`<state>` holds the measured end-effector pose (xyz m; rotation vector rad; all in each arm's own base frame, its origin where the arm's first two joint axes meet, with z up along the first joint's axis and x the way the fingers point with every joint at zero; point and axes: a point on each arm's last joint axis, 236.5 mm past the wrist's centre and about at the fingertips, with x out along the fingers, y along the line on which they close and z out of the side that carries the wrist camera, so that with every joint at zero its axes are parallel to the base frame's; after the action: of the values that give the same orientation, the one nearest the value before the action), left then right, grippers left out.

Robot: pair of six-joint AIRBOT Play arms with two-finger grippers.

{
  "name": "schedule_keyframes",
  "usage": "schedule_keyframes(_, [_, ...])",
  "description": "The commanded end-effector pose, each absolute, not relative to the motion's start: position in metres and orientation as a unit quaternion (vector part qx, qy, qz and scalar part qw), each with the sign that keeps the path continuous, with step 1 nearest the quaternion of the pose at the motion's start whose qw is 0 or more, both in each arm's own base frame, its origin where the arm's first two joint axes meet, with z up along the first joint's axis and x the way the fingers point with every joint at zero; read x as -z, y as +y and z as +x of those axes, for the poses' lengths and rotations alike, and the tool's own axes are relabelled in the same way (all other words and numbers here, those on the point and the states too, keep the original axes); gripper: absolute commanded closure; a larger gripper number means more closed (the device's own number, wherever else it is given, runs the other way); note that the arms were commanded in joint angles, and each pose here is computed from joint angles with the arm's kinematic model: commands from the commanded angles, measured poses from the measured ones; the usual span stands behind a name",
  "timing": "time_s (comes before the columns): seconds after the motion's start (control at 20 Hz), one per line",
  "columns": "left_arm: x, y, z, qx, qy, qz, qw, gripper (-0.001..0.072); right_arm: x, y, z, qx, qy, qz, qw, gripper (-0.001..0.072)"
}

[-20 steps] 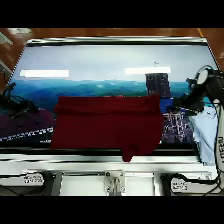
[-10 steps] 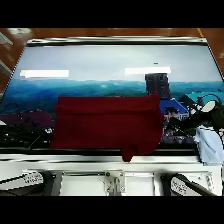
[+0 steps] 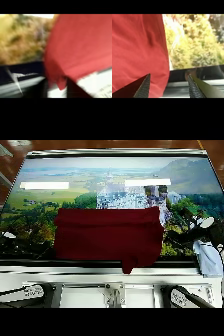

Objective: Fold the shirts.

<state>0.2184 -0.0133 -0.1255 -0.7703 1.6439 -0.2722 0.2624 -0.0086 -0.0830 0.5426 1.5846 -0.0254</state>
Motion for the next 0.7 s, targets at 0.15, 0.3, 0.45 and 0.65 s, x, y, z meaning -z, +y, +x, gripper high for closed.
schedule_keyframes(0.15, [0.118, -0.039, 0.218, 0.156, 0.714, -0.337, 0.594, 0.0672, 0.085, -0.017, 0.224, 0.014, 0.756, 0.198, 0.624, 0.0112])
schedule_keyframes(0.3, [0.114, -0.041, 0.216, 0.165, 0.715, -0.336, 0.591, 0.0671, 0.086, 0.026, 0.208, -0.037, 0.745, 0.256, 0.615, 0.0112])
schedule_keyframes(0.45, [0.113, -0.042, 0.215, 0.168, 0.716, -0.335, 0.589, 0.0671, 0.103, 0.044, 0.2, -0.02, 0.715, 0.277, 0.641, 0.0113])
schedule_keyframes(0.65, [0.113, -0.042, 0.215, 0.168, 0.716, -0.335, 0.59, 0.0671, 0.12, 0.072, 0.185, -0.038, 0.722, 0.269, 0.637, 0.0114])
